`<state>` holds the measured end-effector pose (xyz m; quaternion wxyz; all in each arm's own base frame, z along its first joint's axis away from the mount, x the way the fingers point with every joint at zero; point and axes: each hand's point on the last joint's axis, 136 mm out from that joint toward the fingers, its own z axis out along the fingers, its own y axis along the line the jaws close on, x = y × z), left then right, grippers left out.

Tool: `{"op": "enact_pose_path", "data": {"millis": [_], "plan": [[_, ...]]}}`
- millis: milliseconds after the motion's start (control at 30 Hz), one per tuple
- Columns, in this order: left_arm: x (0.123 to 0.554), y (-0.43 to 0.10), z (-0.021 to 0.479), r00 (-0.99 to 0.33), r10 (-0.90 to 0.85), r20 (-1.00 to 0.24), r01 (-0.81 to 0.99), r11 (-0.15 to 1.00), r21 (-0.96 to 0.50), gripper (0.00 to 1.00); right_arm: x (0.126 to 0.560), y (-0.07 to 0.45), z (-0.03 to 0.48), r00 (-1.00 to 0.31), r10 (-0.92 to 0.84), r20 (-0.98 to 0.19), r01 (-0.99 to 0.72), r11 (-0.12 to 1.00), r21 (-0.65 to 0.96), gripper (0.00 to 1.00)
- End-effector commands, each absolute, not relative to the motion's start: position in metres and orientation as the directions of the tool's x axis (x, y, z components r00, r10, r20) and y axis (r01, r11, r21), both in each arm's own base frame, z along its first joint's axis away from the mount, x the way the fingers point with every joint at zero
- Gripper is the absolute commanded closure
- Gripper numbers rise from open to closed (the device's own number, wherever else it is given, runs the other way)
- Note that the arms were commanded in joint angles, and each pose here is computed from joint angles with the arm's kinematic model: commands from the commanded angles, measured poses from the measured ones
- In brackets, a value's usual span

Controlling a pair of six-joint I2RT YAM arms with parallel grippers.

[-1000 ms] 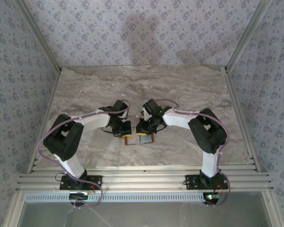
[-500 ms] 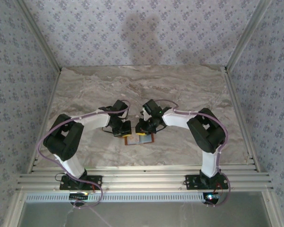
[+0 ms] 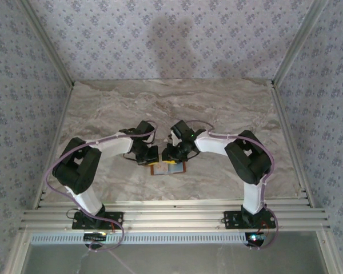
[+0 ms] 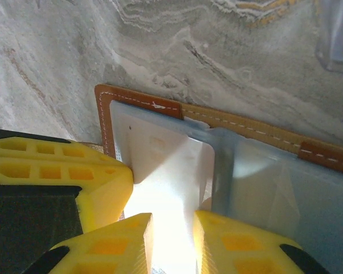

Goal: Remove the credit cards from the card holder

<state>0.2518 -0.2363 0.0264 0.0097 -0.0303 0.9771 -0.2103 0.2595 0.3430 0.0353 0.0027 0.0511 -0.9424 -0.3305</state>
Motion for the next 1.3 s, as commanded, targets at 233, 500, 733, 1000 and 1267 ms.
{"op": "enact_pose_path", "data": {"millis": [233, 500, 733, 1000, 1267], "plan": [[0.244, -0.228, 0.023, -0.998, -0.056, 0.006, -0.054, 0.931, -0.361, 0.90, 0.251, 0.317, 0.029, -0.995, -0.096, -0.013, -0.091, 0.871, 0.483, 0.72], [0.244, -0.226, 0.023, -0.999, -0.054, 0.002, -0.052, 0.935, -0.352, 0.90, 0.253, 0.317, 0.042, -0.994, -0.100, -0.041, -0.107, 0.872, 0.478, 0.69], [0.252, -0.235, 0.041, -0.999, -0.045, -0.025, -0.032, 0.923, -0.384, 0.90, 0.257, 0.325, 0.059, -0.996, -0.070, -0.053, -0.088, 0.815, 0.573, 0.69], [0.249, -0.248, 0.040, -1.000, -0.013, -0.011, -0.008, 0.915, -0.404, 0.90, 0.257, 0.319, 0.046, -0.997, -0.076, -0.030, -0.080, 0.824, 0.561, 0.71], [0.243, -0.242, 0.022, -1.000, -0.009, 0.023, -0.017, 0.932, -0.362, 0.90, 0.253, 0.316, 0.028, -0.996, -0.090, -0.002, -0.077, 0.842, 0.535, 0.72]]}}
